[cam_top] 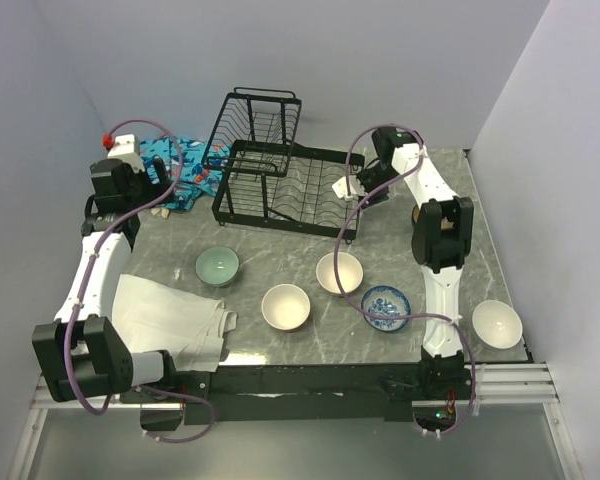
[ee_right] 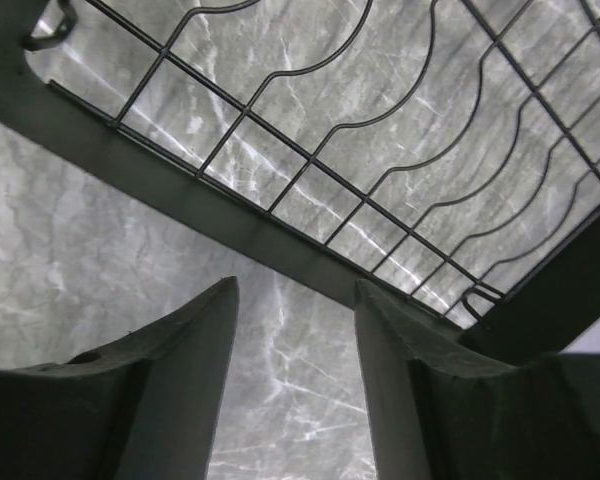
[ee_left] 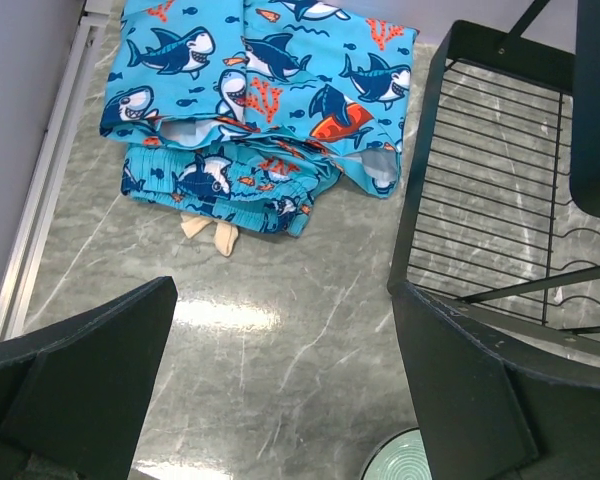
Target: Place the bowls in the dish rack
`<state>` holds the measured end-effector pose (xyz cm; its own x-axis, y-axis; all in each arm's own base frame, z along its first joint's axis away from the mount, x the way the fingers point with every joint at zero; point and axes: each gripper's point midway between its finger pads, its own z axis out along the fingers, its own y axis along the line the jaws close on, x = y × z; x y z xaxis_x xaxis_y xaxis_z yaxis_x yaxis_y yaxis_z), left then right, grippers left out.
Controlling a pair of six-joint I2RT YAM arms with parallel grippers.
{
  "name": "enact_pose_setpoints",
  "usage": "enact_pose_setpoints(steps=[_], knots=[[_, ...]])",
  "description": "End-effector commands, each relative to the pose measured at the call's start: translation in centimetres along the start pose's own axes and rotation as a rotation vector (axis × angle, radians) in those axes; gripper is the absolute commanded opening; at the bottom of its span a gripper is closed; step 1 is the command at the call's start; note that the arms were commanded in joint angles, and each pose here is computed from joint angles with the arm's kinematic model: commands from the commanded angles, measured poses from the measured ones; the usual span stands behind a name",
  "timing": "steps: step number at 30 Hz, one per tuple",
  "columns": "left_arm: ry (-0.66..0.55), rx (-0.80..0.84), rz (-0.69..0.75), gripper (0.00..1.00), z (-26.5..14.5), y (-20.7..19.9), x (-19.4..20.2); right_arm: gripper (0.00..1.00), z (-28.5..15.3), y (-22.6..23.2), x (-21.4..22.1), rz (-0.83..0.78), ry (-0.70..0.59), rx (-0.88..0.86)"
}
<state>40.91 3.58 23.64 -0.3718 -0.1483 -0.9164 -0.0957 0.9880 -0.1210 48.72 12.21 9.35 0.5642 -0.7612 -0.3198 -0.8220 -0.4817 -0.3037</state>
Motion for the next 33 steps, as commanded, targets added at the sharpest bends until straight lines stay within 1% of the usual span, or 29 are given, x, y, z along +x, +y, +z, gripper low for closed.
enact_pose_setpoints(steps=[1, 4, 6, 8, 10, 11, 14, 16, 18, 19, 22, 23, 29, 31, 33], knots=[[-0.032, 0.022, -0.04, 0.97, -0.9, 0.1, -1.0, 0.56, 0.0, -2.9, 0.2, -0.418, 0.03, 0.018], [-0.031, 0.014, -0.057, 0.97, -1.0, 0.7, -0.8, 0.54, 0.7, -2.9, 0.6, -0.448, 0.035, 0.011], [-0.028, 0.007, -0.069, 0.97, -1.0, 1.1, -0.7, 0.51, 0.9, -2.8, 0.9, -0.459, 0.041, 0.001], [-0.03, -0.004, -0.075, 0.97, -1.0, 1.6, -0.8, 0.46, 1.1, -2.6, 0.9, -0.47, 0.045, -0.012], [-0.031, -0.006, -0.069, 0.97, -1.1, 1.7, -0.9, 0.43, 0.8, -2.2, 0.8, -0.472, 0.05, -0.021], [-0.038, 0.004, -0.063, 0.96, -1.1, 1.5, -1.1, 0.4, 0.6, -2.0, 0.8, -0.472, 0.055, -0.024], [-0.039, 0.017, -0.064, 0.96, -0.6, 1.6, -1.5, 0.35, 0.4, -0.9, 0.6, -0.468, 0.067, -0.045], [-0.062, 0.009, -0.058, 0.96, -0.5, 1.7, -2.3, 0.35, 0.3, 0.0, 0.4, -0.461, 0.064, -0.052], [-0.066, 0.008, -0.057, 0.97, -0.4, 1.8, -2.6, 0.34, 0.8, 0.9, 0.2, -0.462, 0.056, -0.064], [-0.067, 0.006, -0.056, 0.96, -0.5, 1.8, -2.8, 0.34, 0.4, 1.0, 0.1, -0.466, 0.065, -0.059], [-0.07, 0.014, -0.057, 0.96, -0.7, 1.6, -2.9, 0.32, 0.5, 2.2, -0.1, -0.459, 0.065, -0.078], [-0.074, 0.018, -0.059, 0.96, -0.9, 1.5, -3.0, 0.3, 0.4, 2.4, -0.1, -0.461, 0.073, -0.08], [-0.06, 0.055, -0.061, 0.97, -1.6, 0.8, -2.0, 0.24, 0.2, 4.4, -0.3, -0.415, 0.081, -0.106], [-0.037, 0.074, -0.07, 0.97, -1.7, 0.4, -1.3, 0.23, -0.5, 4.6, -0.6, -0.402, 0.089, -0.093], [0.003, 0.142, -0.074, 0.99, -1.8, -1.0, -0.3, 0.2, -0.7, 5.4, -0.8, -0.363, 0.097, -0.091]])
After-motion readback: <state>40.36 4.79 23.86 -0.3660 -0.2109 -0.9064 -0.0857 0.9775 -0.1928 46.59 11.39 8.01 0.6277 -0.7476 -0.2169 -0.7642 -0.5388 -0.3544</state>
